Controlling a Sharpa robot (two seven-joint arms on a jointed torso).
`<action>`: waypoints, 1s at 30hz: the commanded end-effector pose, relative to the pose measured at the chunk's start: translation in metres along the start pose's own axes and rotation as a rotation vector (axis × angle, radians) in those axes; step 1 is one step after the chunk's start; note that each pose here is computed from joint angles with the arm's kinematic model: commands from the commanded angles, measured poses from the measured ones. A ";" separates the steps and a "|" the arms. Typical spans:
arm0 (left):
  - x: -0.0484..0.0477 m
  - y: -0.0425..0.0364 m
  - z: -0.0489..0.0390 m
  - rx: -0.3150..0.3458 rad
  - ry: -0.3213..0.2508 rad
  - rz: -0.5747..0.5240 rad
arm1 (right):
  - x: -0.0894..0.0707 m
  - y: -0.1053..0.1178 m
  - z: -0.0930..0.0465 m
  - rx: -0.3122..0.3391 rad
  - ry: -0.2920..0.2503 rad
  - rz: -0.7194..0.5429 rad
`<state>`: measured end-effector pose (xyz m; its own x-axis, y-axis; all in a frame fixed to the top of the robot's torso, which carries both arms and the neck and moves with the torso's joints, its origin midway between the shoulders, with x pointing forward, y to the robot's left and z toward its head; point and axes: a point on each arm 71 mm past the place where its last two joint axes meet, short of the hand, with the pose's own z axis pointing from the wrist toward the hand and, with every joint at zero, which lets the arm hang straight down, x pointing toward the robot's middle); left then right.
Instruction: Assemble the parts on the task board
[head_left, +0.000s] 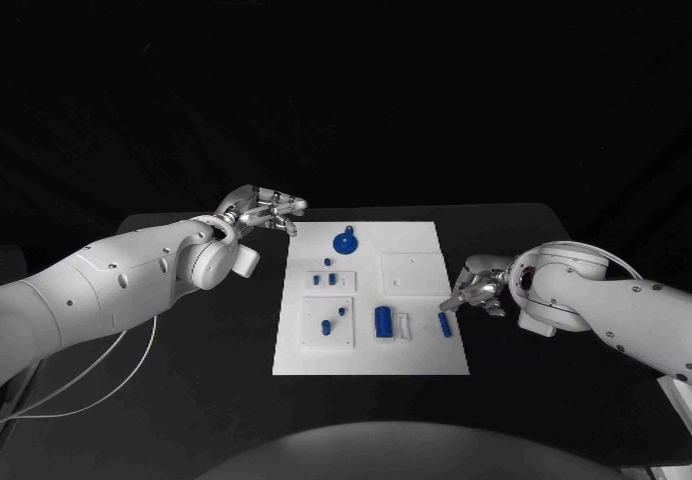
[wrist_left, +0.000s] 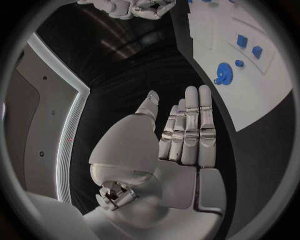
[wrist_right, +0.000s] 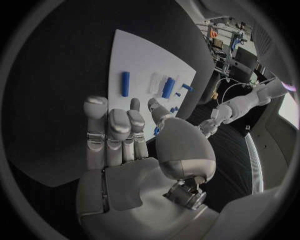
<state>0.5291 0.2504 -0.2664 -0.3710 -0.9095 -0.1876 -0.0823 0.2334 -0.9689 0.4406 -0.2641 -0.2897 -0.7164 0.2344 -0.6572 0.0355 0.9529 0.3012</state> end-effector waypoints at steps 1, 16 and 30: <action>0.0015 -0.0021 0.0005 0.019 0.001 0.000 | -0.004 -0.005 0.002 0.049 -0.040 -0.086; 0.0044 -0.0029 0.0019 0.023 0.010 -0.003 | 0.013 -0.001 0.018 0.117 -0.008 -0.144; 0.0033 -0.0024 0.0015 0.021 0.009 -0.002 | 0.035 0.000 0.026 0.137 0.050 -0.209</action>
<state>0.5296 0.2484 -0.2662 -0.3731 -0.9089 -0.1865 -0.0771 0.2307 -0.9700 0.4349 -0.2497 -0.3286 -0.7436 0.0746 -0.6644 -0.0018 0.9935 0.1137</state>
